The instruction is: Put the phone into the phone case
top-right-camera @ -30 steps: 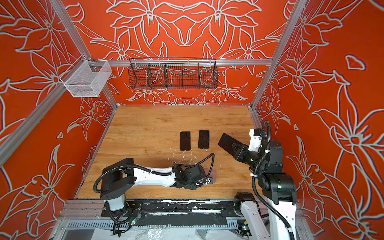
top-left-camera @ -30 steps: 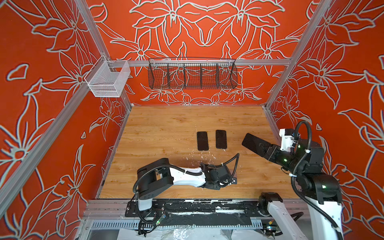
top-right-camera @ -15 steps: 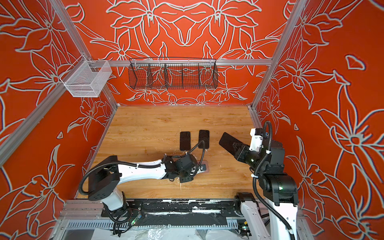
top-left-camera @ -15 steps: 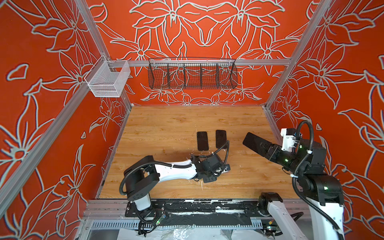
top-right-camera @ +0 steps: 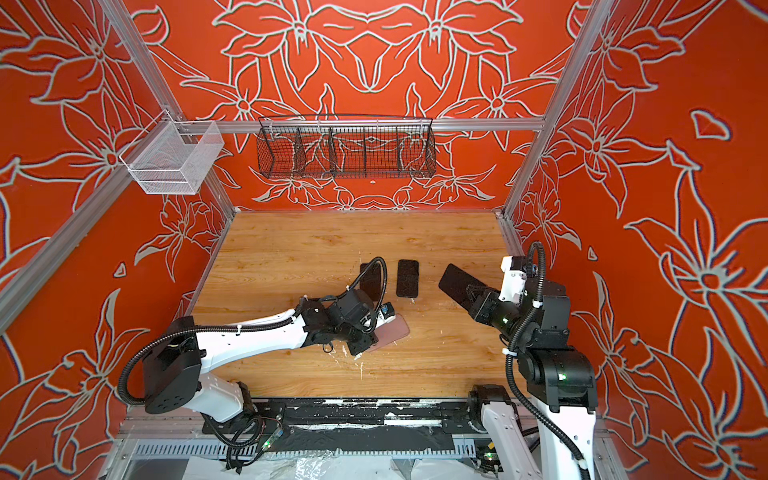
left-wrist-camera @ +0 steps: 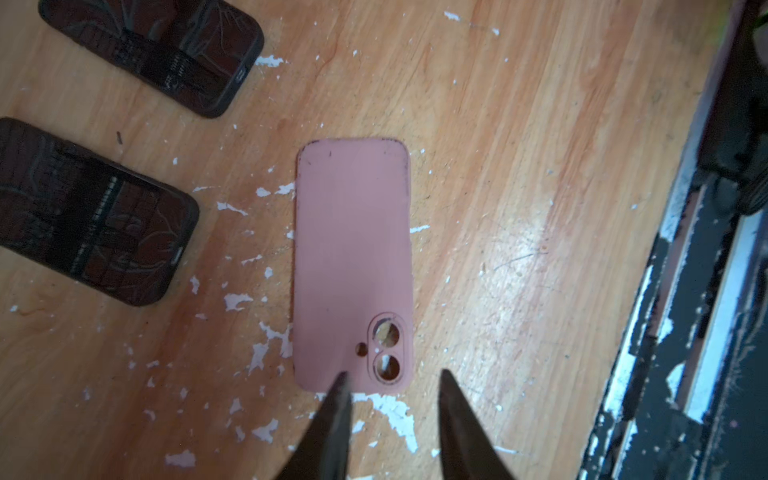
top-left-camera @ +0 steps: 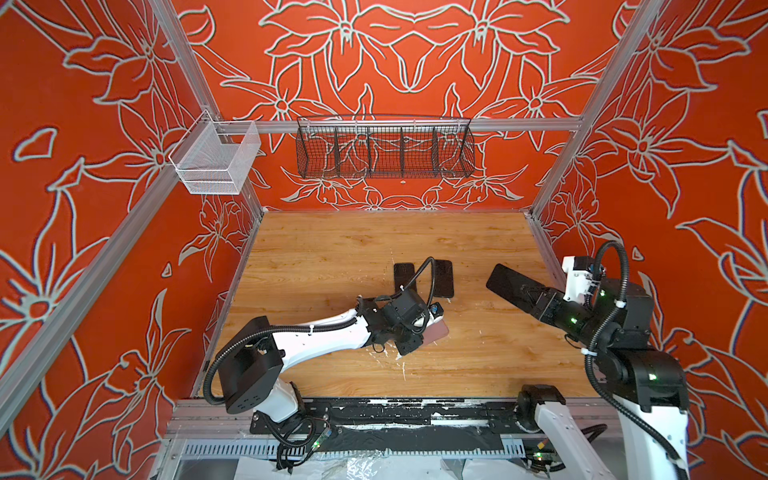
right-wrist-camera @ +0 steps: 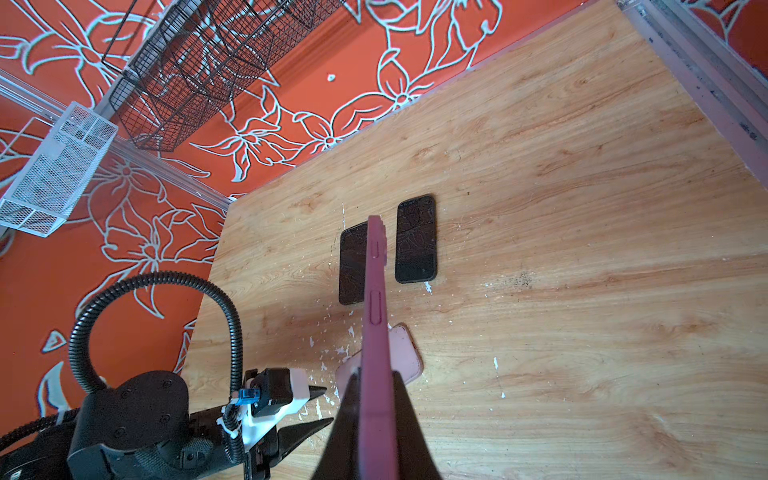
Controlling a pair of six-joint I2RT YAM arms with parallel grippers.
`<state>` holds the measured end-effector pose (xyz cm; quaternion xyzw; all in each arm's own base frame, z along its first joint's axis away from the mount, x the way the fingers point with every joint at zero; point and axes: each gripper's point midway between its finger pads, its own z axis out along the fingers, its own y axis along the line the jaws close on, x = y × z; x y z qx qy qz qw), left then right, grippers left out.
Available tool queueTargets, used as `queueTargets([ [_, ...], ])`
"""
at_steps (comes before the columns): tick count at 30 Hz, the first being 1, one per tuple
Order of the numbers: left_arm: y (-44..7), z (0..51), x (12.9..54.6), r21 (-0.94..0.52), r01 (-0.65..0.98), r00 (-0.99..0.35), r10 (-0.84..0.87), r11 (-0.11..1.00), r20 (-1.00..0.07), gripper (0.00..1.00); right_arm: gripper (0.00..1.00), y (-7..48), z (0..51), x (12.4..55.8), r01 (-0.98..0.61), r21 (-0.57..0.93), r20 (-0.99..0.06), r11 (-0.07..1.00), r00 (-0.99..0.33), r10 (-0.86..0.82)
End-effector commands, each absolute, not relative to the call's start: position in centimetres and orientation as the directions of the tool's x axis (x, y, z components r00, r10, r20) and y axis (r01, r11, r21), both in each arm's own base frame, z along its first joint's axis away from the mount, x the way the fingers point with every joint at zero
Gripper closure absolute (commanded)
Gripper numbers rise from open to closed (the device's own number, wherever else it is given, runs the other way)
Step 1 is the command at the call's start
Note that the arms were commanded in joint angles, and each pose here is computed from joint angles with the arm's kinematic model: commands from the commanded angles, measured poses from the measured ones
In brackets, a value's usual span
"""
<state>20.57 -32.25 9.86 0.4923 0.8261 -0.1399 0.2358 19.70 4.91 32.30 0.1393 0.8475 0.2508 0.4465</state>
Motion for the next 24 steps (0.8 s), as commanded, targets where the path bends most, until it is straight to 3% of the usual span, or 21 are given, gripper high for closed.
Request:
queueTargets([
  [1, -32.0, 7.9, 18.9, 0.048, 0.874, -0.424, 0.807, 0.484, -0.412, 0.53, 1.0, 4.5, 34.6, 19.9, -0.021, 0.537, -0.741, 0.844, -0.489, 0.459],
  [6, -32.2, 4.7, 18.0, 0.075, 0.858, -0.476, 0.841, 0.509, -0.258, 0.51, 1.0, 4.5, 34.6, 19.9, -0.022, 0.539, -0.741, 0.842, -0.489, 0.461],
  [16, -32.6, 3.3, 20.2, 0.17, 0.804, -0.542, 0.819, 0.57, -0.188, 0.51, 1.0, 4.8, 34.8, 20.0, -0.036, 0.543, -0.742, 0.839, -0.488, 0.459],
  [24, -32.9, 1.7, 19.6, 0.14, 0.836, -0.516, 0.847, 0.531, -0.128, 0.57, 1.0, 4.8, 34.7, 20.3, -0.039, 0.546, -0.741, 0.837, -0.49, 0.46],
])
